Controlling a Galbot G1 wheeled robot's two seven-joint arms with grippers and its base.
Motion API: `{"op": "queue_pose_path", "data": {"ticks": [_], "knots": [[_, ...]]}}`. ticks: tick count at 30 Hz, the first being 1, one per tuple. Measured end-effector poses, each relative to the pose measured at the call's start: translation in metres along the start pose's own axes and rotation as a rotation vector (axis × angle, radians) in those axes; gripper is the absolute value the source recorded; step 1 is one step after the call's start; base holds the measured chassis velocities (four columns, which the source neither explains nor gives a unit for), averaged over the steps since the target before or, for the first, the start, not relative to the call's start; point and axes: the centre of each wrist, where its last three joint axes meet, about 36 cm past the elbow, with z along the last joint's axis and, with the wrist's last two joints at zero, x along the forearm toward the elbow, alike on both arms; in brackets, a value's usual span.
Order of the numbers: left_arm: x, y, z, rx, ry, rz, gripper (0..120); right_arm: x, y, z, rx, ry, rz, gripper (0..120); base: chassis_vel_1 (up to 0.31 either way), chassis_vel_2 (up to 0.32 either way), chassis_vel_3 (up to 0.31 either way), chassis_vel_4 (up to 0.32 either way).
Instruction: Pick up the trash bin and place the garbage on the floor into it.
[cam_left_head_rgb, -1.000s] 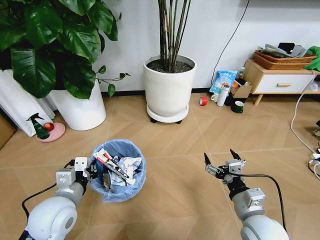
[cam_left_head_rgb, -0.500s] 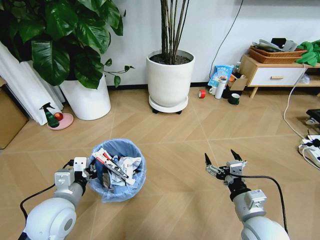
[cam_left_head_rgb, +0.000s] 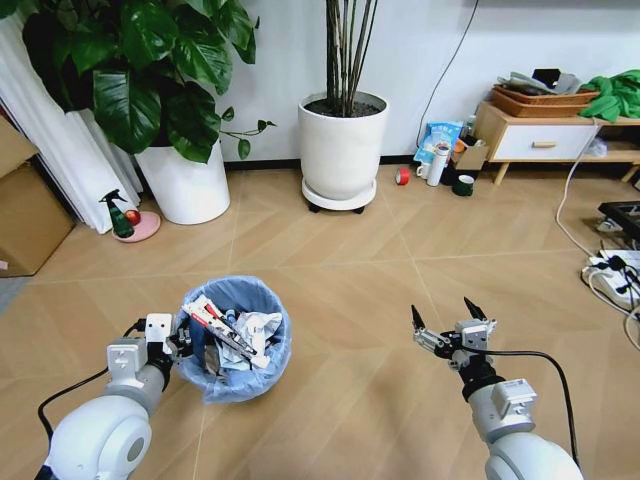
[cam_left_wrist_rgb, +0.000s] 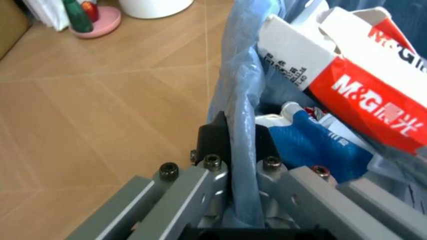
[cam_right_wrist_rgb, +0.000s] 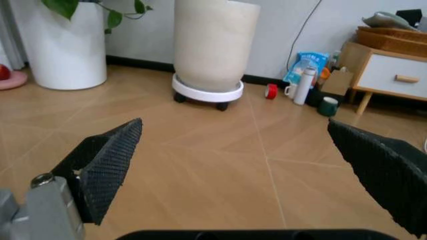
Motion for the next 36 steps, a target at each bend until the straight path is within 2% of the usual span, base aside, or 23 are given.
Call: {"op": "queue_pose_path", "data": {"ticks": [36], "knots": [[0.0012,-0.0029,0.0031,0.001,-0.005,-0.001,0,0.001,-0.0008,0.0054,0.001,0.003,0.01,100,0.267,-0.105,-0.265,0.104]]}}
